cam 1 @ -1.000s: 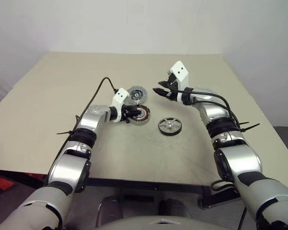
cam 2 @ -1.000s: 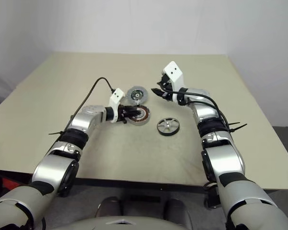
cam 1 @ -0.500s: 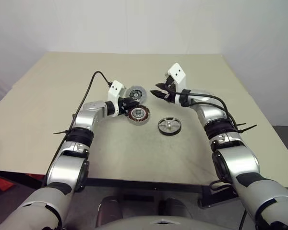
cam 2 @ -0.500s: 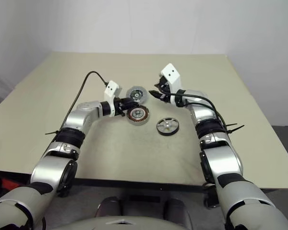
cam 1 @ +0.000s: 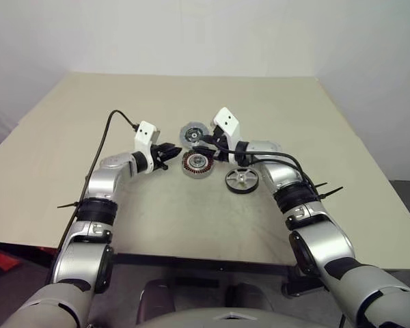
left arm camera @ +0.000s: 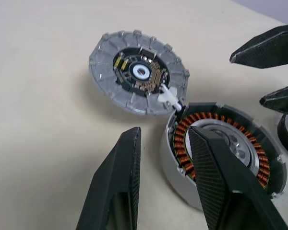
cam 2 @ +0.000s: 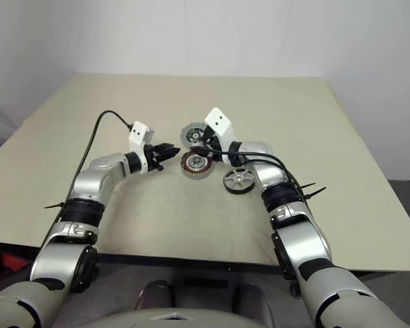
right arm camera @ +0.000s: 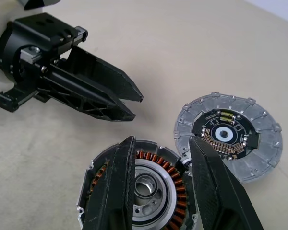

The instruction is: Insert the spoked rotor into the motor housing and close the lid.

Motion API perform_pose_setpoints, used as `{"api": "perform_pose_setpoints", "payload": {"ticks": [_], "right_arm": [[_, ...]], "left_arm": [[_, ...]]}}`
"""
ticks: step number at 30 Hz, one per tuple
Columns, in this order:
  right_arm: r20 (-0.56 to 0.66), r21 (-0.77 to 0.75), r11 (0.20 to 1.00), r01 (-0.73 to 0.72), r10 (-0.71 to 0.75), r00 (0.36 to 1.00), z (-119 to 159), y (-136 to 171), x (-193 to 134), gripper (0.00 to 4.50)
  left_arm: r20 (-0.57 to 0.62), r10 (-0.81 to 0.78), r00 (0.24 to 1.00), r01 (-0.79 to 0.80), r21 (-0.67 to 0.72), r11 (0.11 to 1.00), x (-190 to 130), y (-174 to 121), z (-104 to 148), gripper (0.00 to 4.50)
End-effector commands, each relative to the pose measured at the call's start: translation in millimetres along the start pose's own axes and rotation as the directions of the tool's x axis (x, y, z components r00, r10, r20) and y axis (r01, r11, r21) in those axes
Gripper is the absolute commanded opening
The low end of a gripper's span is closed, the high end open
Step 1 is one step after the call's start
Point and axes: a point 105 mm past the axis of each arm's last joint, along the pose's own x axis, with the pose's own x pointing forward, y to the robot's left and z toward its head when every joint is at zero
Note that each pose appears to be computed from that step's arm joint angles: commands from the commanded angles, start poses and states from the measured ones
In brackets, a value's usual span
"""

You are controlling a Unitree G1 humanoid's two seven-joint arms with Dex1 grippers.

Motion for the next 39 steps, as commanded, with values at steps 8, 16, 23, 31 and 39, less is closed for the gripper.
{"api": "perform_pose_setpoints", "payload": {"ticks": [8, 16, 23, 31, 39], "right_arm": [[-0.032, -0.011, 1.0, -0.019, 0.019, 0.999, -5, 12, 14, 0.02], [-0.07, -0.018, 1.0, 0.026, -0.027, 0.997, -11, -1, 16, 0.02], [-0.087, -0.037, 0.998, 0.055, -0.058, 0.995, -13, -14, 10, 0.02], [-0.113, -0.02, 0.999, 0.035, -0.037, 0.993, -28, -4, 13, 0.02], [-0.112, -0.014, 0.999, 0.04, -0.041, 0.993, -29, -3, 12, 0.02]], "left_arm": [[0.056, 0.086, 0.995, -0.086, 0.003, 0.996, -33, 12, 6, 1.69], [0.05, 0.127, 0.991, -0.127, -0.008, 0.992, -55, 13, -2, 1.69], [0.043, 0.143, 0.989, -0.142, -0.02, 0.99, -62, 10, -8, 1.69], [0.054, 0.171, 0.984, -0.17, -0.015, 0.985, -66, 18, -3, 1.69], [0.052, 0.177, 0.983, -0.177, -0.016, 0.984, -67, 21, -3, 1.69]]}}
